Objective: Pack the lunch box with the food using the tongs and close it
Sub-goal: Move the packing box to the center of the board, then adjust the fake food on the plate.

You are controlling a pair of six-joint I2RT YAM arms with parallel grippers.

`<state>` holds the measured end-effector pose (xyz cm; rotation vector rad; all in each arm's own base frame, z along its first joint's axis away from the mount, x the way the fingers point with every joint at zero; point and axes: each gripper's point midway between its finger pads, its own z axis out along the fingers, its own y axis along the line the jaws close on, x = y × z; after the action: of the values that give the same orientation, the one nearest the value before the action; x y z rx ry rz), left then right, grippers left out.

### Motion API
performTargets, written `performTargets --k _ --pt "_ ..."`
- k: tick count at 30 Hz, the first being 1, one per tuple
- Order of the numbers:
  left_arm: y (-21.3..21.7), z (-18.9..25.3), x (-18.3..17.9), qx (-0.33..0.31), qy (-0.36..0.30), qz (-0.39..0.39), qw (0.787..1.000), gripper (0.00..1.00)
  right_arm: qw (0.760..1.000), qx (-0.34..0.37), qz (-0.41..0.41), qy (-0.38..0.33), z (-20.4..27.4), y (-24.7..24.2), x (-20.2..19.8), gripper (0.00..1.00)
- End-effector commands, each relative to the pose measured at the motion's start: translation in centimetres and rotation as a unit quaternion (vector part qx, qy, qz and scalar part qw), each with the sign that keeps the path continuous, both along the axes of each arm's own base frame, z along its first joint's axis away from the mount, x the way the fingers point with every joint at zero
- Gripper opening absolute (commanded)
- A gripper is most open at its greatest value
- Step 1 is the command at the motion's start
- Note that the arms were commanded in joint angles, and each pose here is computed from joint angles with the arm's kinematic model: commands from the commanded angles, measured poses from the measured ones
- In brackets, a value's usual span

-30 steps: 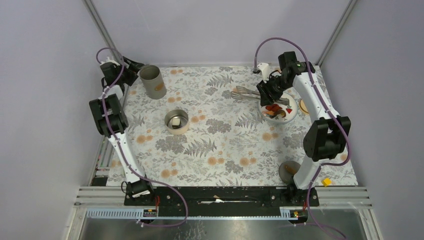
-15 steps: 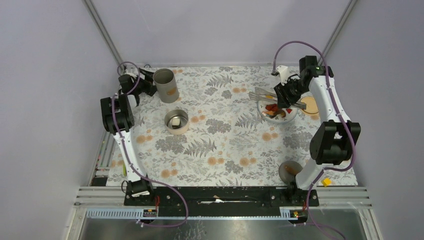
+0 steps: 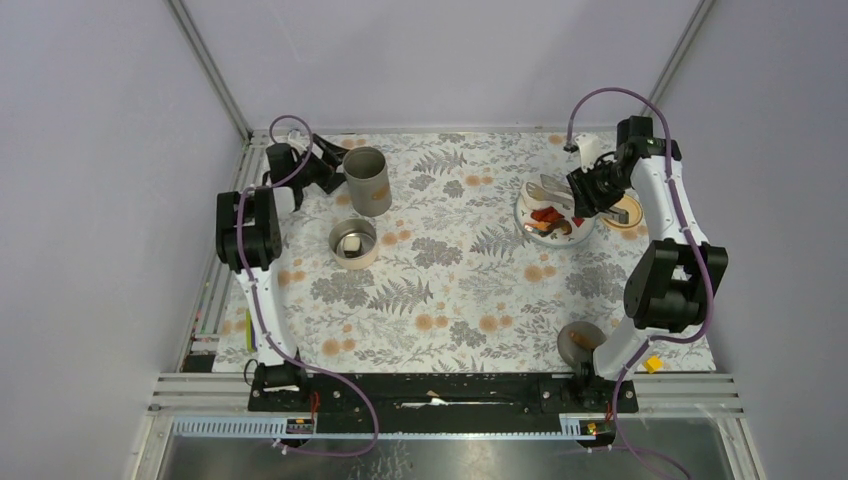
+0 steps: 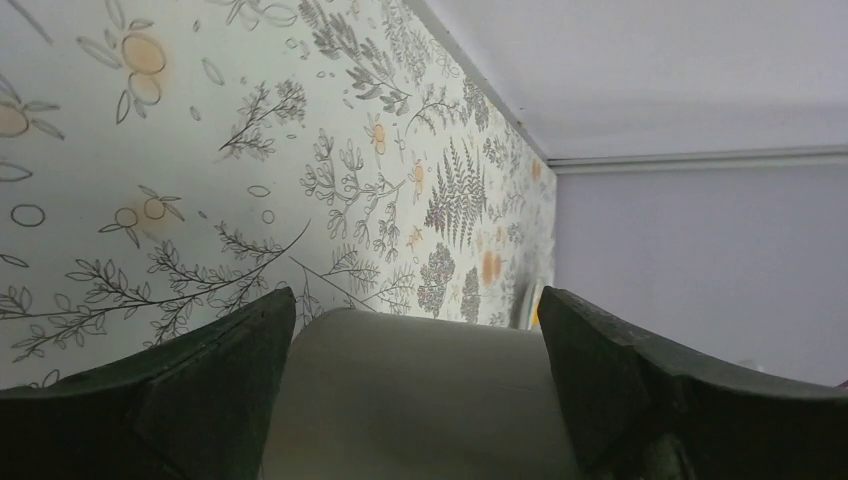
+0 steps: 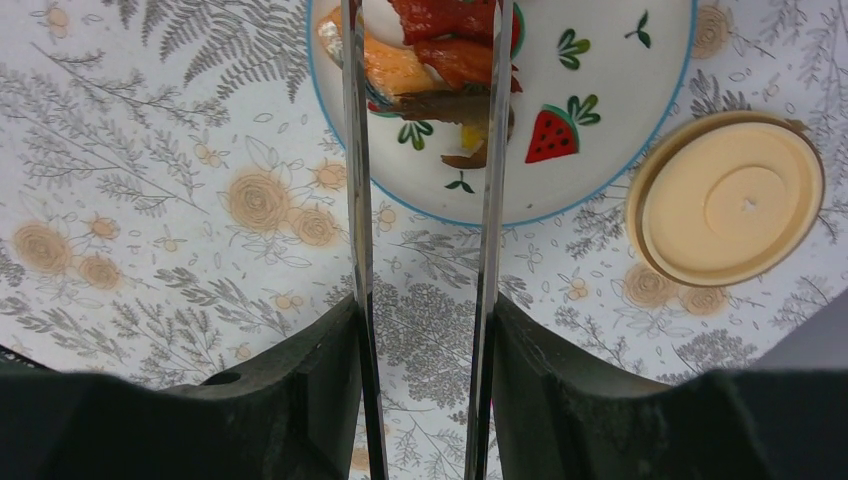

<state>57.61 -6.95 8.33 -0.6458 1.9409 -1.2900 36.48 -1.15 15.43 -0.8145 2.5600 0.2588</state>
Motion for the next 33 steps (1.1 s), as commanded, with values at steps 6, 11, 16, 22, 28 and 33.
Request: performTargets --k 6,11,16,22,28,33 --pt "1.9 7.1 -2.0 0.108 -0.089 -0.018 0.990 0.99 0.999 -0.034 -0.018 -0.005 0.6 -2.5 0.5 0.51" --pt "2.5 7.7 -3.1 0.117 -0.096 -0.020 0.988 0.99 0.999 0.018 -0.022 0.027 0.1 -3.4 -0.2 0.50" --pt "2.9 8.9 -4.1 0.137 -0.108 -0.024 0.984 0.99 0.995 0.085 -0.035 0.044 0.7 -3.5 -0.7 0.49" --pt "3.1 11.9 -5.2 0.170 -0.140 -0.025 0.975 0.99 0.971 0.210 -0.072 0.088 1.3 -3.4 -1.0 0.48" --pt "3.6 14.5 -6.5 0.199 -0.164 -0.020 0.966 0.99 0.961 0.232 -0.113 0.096 0.3 -5.0 -0.1 0.46" --pt "3.3 16.6 -7.9 0.210 -0.184 -0.022 0.960 0.99 0.965 0.208 -0.135 0.091 -0.7 -6.4 1.1 0.45"
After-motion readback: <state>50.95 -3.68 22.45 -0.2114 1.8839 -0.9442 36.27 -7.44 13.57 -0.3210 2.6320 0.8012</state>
